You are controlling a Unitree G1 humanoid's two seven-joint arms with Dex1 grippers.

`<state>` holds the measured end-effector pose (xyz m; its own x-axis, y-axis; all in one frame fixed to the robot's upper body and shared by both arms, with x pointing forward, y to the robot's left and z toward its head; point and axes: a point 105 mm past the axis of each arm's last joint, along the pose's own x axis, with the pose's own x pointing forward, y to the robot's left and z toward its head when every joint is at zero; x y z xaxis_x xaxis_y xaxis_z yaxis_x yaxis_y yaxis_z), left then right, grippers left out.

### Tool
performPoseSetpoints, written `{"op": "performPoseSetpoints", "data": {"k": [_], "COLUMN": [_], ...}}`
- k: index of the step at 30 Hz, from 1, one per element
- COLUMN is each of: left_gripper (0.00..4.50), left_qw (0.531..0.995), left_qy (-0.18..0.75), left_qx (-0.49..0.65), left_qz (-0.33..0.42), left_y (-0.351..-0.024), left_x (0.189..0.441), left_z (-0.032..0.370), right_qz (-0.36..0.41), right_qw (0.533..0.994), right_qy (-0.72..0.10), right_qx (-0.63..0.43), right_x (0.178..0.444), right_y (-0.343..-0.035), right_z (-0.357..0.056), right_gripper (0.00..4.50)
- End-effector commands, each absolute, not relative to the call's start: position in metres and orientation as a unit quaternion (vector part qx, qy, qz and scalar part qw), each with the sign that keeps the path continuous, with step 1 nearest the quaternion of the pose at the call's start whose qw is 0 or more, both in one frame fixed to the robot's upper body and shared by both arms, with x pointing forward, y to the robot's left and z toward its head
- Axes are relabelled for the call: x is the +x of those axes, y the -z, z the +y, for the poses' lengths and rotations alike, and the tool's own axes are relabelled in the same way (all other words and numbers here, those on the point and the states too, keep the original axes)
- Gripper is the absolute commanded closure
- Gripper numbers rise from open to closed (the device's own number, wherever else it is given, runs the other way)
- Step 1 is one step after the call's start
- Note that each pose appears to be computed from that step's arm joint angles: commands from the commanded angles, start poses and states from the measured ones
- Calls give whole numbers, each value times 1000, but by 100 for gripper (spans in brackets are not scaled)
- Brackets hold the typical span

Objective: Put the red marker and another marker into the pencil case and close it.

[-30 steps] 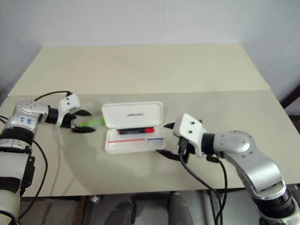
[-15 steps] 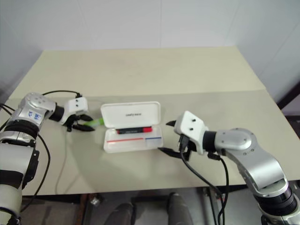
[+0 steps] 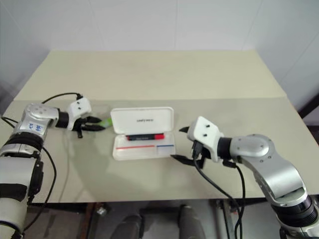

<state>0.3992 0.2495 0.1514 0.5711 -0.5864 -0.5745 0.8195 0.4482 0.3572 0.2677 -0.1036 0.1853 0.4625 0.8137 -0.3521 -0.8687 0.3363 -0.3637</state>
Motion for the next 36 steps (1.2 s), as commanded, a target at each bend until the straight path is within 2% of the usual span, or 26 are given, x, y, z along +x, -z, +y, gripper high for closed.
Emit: {"op": "performPoseSetpoints", "data": {"k": [1, 5, 9, 12, 21, 26, 36], "left_gripper": [341, 341, 341, 341, 341, 341, 341], "left_qw": [854, 863, 850, 830, 756, 750, 740], "left_qy": [400, 400, 438, 480, 597, 617, 615], "left_qx": [317, 307, 288, 269, 219, 197, 265], "left_qz": [101, 33, -42, -90, -156, -132, 67], "left_y": [-196, -229, -264, -286, -314, -303, -216], "left_x": [405, 406, 399, 388, 335, 319, 297], "left_z": [252, 245, 225, 206, 148, 136, 133], "right_qz": [36, 34, 31, 19, -17, -42, -39], "right_qw": [811, 810, 809, 810, 809, 809, 815], "right_qy": [-517, -518, -519, -520, -533, -536, -526], "right_qx": [-273, -274, -274, -270, -248, -236, -241], "right_x": [268, 269, 270, 271, 264, 262, 263], "right_y": [-194, -195, -196, -199, -206, -213, -210], "right_z": [-104, -105, -105, -104, -102, -102, -114], "right_gripper": [0, 0, 0, 0, 0, 0, 0]}}
